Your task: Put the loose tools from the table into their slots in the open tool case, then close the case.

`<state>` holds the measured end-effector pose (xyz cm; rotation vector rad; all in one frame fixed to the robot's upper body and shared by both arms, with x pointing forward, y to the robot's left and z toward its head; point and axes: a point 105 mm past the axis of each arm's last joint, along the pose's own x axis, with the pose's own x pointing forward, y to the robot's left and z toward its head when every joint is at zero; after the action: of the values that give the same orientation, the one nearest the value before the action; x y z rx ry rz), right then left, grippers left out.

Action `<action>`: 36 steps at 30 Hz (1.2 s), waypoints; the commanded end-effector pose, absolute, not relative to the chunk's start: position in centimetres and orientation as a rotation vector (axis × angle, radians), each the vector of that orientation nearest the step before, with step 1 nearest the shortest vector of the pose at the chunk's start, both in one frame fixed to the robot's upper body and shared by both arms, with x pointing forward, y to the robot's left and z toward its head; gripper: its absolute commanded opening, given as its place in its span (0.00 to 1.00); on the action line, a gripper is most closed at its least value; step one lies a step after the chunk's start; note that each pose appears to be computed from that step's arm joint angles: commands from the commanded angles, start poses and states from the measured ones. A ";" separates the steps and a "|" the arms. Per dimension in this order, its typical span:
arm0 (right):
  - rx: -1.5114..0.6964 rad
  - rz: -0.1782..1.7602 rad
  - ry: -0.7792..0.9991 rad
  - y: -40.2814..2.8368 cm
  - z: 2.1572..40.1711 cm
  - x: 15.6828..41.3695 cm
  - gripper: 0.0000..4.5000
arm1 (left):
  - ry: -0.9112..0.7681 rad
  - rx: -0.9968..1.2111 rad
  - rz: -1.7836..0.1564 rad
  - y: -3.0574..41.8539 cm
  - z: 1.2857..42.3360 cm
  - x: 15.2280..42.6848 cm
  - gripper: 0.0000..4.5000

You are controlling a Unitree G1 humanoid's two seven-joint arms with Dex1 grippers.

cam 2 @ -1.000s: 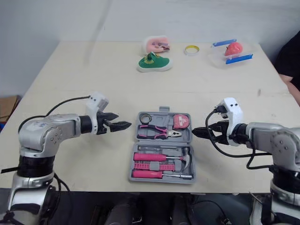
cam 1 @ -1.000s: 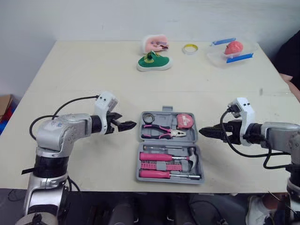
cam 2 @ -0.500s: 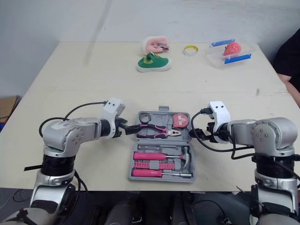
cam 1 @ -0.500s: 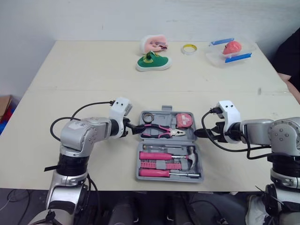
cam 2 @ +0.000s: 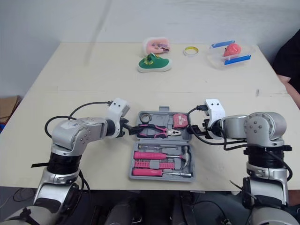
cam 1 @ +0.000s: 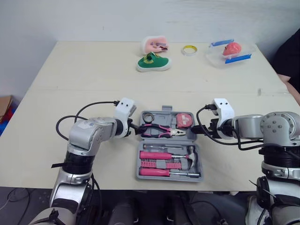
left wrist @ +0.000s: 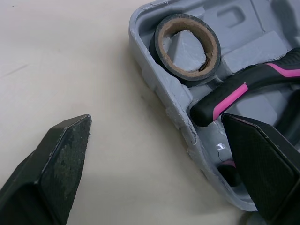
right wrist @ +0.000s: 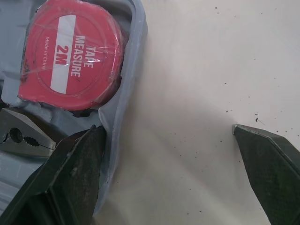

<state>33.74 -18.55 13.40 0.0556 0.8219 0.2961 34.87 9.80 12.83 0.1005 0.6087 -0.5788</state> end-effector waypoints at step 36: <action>-0.544 0.386 -0.050 -20.2 15.3 34.4 0.00 | -0.212 0.383 -0.689 10.4 16.2 35.8 0.00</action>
<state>33.99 -17.37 14.70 -0.3405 0.0201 0.4845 36.12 9.29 14.80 0.2758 -0.1015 -0.7086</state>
